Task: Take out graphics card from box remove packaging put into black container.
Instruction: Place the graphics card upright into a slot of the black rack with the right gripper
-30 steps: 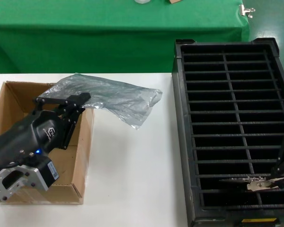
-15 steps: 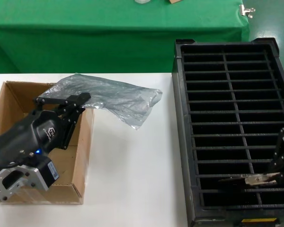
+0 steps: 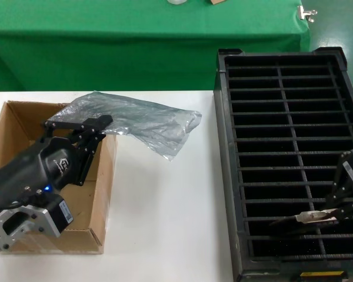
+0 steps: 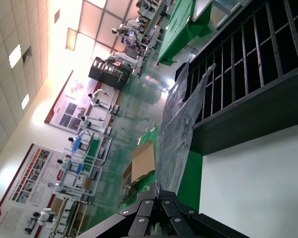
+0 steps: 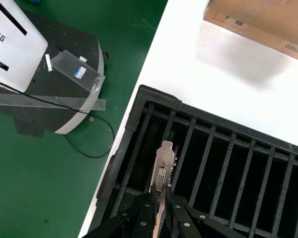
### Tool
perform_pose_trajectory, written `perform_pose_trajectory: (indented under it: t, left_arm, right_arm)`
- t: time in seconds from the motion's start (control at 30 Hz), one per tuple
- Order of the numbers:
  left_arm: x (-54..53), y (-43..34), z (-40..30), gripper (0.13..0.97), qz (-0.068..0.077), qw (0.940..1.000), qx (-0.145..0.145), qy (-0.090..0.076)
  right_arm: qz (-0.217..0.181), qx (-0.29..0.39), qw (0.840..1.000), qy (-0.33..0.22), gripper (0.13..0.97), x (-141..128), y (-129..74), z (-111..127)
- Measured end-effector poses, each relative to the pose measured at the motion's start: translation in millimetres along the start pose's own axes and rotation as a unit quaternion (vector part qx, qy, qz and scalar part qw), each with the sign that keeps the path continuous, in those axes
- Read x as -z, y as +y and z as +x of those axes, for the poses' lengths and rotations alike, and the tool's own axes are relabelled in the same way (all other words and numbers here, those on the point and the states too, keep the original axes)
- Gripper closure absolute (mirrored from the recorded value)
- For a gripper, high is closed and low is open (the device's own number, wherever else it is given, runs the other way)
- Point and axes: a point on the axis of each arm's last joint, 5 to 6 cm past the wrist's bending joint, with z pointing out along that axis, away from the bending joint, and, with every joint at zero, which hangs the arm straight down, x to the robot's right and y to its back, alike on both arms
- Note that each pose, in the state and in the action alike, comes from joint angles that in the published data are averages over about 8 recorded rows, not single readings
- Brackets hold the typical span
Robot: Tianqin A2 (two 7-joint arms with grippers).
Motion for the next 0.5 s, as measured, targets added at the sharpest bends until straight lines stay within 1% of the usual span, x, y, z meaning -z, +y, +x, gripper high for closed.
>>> perform_pose_trajectory:
  t: [0.2,0.5]
  left_arm:
    - [0.0,0.0,0.0,0.958,0.000,1.0000,0.000,0.000]
    - [0.0,0.0,0.0,0.958,0.000,1.0000,0.000,0.000]
  right_arm:
    - [0.001,0.003,1.000,0.001,0.940,-1,-2,4]
    - [-0.010,0.010,1.000,0.011,0.954,2,0,13]
